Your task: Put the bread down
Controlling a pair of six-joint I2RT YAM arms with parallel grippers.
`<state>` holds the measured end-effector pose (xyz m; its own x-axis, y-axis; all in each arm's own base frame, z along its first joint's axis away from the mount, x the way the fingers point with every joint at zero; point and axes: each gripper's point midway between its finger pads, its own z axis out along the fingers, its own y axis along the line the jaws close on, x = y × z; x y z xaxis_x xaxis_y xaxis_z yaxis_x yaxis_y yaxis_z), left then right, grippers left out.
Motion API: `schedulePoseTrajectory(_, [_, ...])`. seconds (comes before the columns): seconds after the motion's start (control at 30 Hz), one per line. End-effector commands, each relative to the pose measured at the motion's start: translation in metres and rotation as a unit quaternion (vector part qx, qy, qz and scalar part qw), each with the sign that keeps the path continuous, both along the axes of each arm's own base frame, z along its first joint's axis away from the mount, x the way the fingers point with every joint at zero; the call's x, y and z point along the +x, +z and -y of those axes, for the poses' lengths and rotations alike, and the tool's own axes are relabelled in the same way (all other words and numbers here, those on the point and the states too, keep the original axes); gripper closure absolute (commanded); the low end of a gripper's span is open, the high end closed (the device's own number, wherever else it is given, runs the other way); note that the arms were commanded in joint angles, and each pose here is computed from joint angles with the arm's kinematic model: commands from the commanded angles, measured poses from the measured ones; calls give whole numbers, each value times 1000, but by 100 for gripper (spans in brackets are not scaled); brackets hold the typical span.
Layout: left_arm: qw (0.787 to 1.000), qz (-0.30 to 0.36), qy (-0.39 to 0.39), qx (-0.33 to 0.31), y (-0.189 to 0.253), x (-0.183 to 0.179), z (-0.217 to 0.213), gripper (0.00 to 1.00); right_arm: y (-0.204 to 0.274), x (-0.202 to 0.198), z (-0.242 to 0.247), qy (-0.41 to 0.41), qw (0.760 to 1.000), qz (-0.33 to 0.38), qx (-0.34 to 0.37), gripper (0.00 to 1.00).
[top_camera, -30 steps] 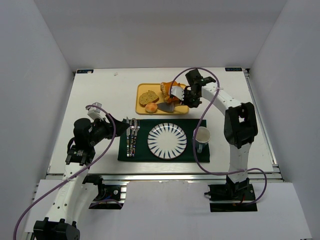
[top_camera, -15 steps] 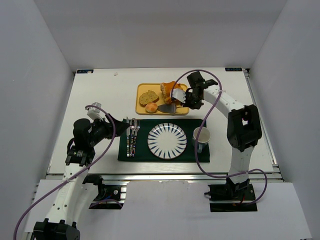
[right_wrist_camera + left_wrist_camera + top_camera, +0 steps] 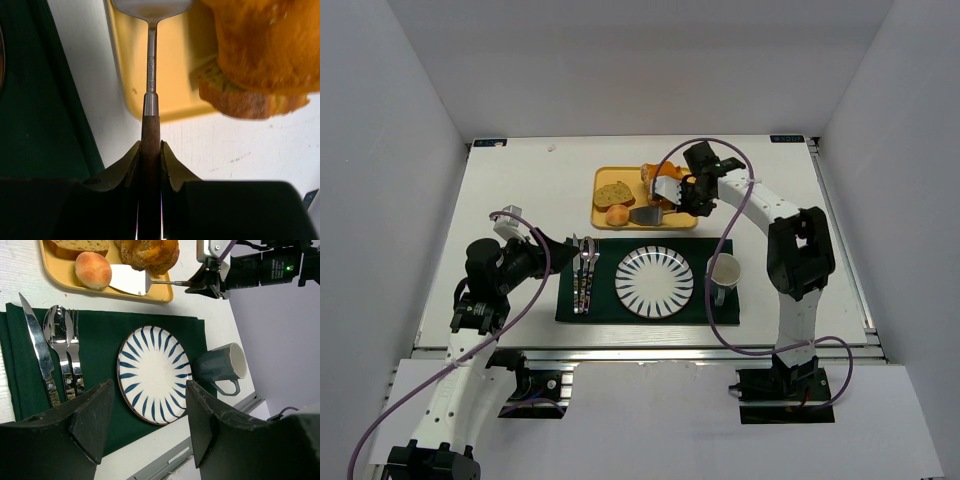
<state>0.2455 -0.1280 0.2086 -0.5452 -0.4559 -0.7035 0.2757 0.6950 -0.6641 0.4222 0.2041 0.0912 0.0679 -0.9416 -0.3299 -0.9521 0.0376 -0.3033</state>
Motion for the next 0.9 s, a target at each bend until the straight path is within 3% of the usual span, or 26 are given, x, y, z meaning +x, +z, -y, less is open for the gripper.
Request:
schedulePoseTrajectory(0.0, [1000,7,1,0,3,-1,0,32,7,7,-27,22,999,6,34,100])
schedulePoseTrajectory(0.87, [1000,4,-1,2,9,2,0,32,-18,-3,-76,17,992,-71,104,100])
